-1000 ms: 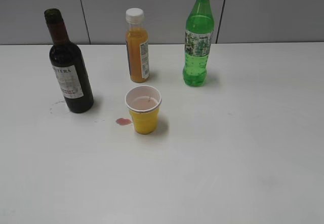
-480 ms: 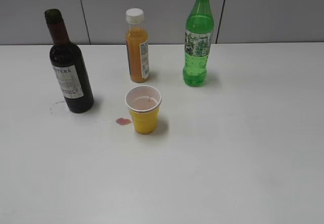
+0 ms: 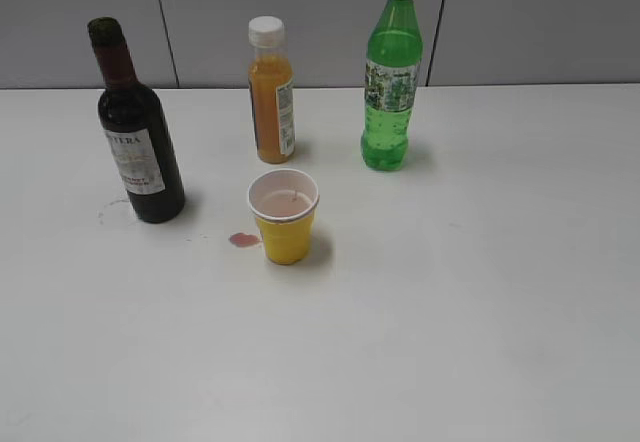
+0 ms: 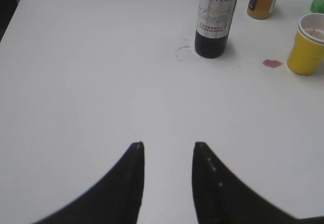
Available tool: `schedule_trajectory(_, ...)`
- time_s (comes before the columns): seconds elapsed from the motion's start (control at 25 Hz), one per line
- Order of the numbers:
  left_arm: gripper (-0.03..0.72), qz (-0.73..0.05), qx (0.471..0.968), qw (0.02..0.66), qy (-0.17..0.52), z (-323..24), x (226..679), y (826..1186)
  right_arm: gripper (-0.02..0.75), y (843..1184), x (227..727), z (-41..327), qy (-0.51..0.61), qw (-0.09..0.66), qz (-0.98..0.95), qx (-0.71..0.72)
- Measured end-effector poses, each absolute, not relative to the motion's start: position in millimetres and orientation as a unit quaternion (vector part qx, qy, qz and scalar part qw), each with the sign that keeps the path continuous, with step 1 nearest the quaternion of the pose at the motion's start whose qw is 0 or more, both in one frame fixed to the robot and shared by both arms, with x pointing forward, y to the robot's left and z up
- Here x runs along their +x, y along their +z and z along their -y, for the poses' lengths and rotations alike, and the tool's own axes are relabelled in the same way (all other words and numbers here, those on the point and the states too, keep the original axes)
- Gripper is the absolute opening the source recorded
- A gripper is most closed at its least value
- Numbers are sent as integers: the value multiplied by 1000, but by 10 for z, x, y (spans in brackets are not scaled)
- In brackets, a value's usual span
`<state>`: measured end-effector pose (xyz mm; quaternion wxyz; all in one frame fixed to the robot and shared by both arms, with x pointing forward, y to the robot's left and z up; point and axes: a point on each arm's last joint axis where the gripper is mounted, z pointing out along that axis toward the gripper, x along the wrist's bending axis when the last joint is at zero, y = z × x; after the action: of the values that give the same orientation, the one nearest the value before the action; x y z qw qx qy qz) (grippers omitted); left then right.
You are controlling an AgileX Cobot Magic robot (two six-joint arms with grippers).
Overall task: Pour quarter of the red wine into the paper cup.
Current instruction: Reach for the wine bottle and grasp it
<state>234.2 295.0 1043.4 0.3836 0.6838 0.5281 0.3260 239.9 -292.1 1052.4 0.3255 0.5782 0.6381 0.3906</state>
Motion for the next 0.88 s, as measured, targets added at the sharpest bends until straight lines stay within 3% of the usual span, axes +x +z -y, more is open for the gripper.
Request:
schedule_trajectory(0.72, 240, -528, 684, 384, 326, -2950, 2342, 10434, 562, 10513, 2340, 2923, 403, 336, -631, 571)
schedule_trajectory(0.8, 282, -528, 684, 384, 326, -2949, 2342, 10434, 562, 10513, 2340, 2923, 403, 336, -631, 571)
schedule_trajectory(0.88, 424, -528, 684, 387, 322, -2941, 2341, 10434, 562, 10513, 2340, 2923, 403, 336, -631, 571)
